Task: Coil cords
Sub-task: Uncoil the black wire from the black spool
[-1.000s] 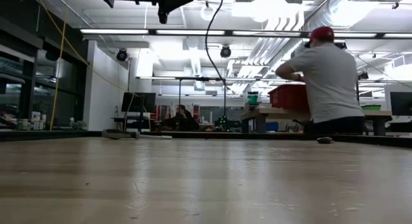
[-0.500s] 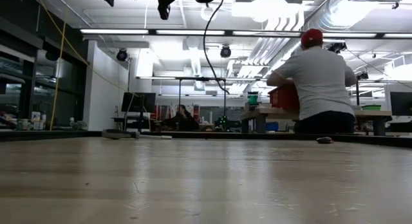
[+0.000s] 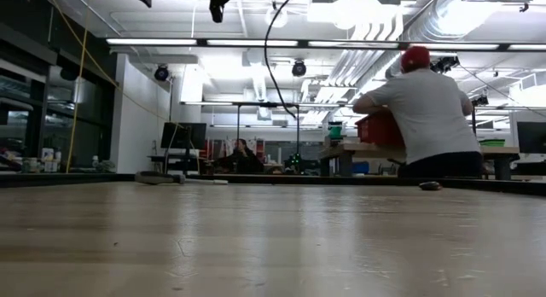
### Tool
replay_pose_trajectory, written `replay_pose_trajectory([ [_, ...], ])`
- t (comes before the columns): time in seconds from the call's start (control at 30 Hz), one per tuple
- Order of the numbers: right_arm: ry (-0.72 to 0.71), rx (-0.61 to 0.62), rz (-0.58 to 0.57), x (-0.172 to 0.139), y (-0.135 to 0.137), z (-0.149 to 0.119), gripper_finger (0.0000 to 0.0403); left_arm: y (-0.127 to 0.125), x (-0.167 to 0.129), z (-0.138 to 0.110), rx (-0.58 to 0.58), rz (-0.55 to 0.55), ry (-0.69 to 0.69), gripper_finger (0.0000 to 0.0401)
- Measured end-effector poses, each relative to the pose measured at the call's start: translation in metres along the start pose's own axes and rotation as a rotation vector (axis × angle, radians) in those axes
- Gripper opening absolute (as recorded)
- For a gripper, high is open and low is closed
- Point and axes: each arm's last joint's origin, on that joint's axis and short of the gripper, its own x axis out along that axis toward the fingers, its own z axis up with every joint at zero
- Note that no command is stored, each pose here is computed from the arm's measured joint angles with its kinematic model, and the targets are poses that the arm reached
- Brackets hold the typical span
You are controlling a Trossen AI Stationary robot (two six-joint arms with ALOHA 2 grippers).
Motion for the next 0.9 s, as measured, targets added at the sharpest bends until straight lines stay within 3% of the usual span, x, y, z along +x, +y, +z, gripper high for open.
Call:
replay_pose_trajectory([
  [0.9,0.003,0.016,0.074,0.0006,0.0043,-0.0002,0.0000,-0.0028,-0.0005,0.0080,0.037,-0.038,-0.071,0.0170],
])
